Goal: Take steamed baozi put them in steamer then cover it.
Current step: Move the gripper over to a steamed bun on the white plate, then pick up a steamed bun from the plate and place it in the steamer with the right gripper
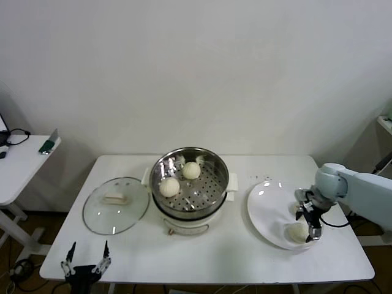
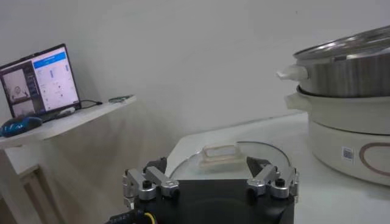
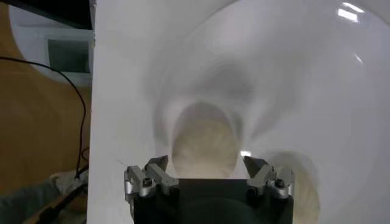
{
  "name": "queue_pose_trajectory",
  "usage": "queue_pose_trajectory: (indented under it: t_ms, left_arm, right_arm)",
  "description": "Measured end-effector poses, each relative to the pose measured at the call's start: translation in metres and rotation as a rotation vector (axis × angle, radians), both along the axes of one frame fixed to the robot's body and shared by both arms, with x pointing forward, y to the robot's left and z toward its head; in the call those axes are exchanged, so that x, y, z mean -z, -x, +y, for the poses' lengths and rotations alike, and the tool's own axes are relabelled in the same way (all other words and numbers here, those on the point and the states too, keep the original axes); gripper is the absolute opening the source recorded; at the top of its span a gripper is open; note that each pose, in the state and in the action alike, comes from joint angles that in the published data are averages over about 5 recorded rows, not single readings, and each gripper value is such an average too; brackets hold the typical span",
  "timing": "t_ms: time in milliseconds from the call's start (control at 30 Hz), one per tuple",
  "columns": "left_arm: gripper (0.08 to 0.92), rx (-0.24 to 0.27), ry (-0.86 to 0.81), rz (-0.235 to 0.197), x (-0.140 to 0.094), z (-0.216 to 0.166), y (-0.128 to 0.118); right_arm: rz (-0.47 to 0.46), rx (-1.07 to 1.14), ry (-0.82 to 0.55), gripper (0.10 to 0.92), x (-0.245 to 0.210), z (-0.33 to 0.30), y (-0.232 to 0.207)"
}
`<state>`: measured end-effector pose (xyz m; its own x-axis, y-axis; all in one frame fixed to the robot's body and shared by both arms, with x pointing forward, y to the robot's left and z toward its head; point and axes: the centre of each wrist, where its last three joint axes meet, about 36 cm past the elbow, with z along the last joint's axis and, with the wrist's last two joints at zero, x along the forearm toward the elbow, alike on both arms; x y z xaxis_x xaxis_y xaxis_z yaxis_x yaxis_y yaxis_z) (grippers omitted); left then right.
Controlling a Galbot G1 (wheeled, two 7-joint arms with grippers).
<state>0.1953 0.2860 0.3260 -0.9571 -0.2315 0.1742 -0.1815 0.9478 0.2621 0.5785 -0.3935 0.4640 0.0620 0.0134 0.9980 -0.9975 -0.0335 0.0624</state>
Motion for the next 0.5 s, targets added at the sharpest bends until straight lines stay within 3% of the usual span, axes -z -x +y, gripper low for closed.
queue_pose_trajectory:
  t_ms: [233,500]
  left_arm:
    - [0.823,0.0,-0.001,-0.001,0.0005,-0.0004,-0.0002]
    - [0.823,0.005,0.002,0.0,0.0014,-0.0046,-0.0014]
  right_arm:
    - [0.018,-0.003,0.003,0.719,0.0078,0.0016,0.0002]
    - [0.019,-0.019,0.003,0.683,0.0046,0.0053,-0.0066]
